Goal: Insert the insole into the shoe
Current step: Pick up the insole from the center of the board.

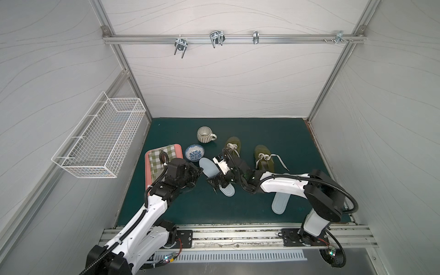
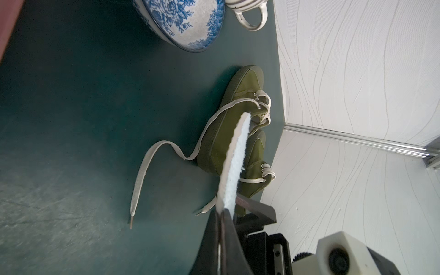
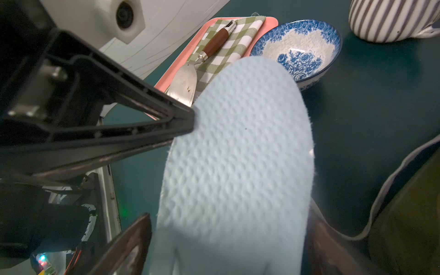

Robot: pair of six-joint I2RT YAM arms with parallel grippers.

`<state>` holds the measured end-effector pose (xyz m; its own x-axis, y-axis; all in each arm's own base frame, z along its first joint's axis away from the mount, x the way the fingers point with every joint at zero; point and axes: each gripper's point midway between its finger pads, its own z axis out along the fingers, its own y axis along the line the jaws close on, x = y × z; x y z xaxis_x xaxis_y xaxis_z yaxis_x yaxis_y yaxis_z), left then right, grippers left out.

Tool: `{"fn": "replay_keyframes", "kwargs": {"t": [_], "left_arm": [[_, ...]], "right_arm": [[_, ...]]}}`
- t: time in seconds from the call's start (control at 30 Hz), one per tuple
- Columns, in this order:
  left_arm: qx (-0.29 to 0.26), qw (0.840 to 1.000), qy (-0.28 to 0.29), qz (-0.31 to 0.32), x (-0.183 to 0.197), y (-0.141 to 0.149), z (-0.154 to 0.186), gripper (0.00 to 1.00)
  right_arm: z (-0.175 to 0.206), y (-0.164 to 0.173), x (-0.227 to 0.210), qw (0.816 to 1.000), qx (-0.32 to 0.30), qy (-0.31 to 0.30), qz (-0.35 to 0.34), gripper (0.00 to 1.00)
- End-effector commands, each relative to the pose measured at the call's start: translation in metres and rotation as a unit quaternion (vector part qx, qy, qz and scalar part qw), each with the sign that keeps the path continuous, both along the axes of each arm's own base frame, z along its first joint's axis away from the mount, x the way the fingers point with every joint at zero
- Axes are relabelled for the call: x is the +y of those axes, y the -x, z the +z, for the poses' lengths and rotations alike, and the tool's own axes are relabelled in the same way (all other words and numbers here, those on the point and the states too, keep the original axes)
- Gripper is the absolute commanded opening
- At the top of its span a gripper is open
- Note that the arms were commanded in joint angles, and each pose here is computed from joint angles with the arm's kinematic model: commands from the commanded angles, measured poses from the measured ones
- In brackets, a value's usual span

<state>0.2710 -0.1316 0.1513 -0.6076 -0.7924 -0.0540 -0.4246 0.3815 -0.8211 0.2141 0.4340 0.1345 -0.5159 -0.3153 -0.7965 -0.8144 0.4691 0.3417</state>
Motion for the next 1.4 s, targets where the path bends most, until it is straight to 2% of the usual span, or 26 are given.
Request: {"fn": "replay_keyframes", "kwargs": {"t": [0.0, 0.47, 0.6, 0.8, 1.17, 1.2, 1.3, 1.33, 1.37], "left_arm": [[-0.024, 1.0, 0.02, 0.005, -0.003, -0.006, 0.012, 0.0], [-0.025, 0.999, 0.024, 0.005, -0.005, -0.007, 0.013, 0.0], [-0.023, 0.999, 0.024, 0.006, -0.004, -0.007, 0.012, 0.0], [-0.021, 0.999, 0.024, 0.008, -0.004, -0.006, 0.01, 0.0], [-0.017, 1.0, 0.021, 0.011, -0.002, -0.006, 0.002, 0.0], [-0.02, 1.0, 0.02, 0.01, -0.003, -0.007, 0.004, 0.03], [-0.031, 0.999, 0.013, 0.003, -0.003, -0.009, 0.009, 0.39], [-0.035, 0.999, 0.006, -0.002, -0.003, -0.01, 0.012, 0.47], [-0.038, 0.999, -0.001, -0.007, -0.003, -0.011, 0.015, 0.5]], "right_arm": [[0.003, 0.004, -0.01, 1.0, -0.011, 0.007, -0.005, 0.99], [-0.001, 0.01, -0.02, 1.0, -0.011, 0.004, -0.004, 0.97], [-0.001, 0.011, -0.019, 1.0, -0.01, 0.002, 0.0, 0.9], [0.002, 0.01, -0.021, 1.0, -0.019, 0.0, -0.003, 0.7], [0.006, 0.011, -0.024, 1.0, -0.025, 0.004, 0.0, 0.48], [0.006, 0.011, -0.024, 1.0, -0.025, 0.006, 0.0, 0.47], [0.006, 0.008, -0.028, 0.999, -0.027, 0.019, -0.009, 0.46], [0.006, 0.006, -0.031, 0.999, -0.026, 0.028, -0.014, 0.45], [0.006, 0.003, -0.033, 0.999, -0.023, 0.032, -0.019, 0.44]]}}
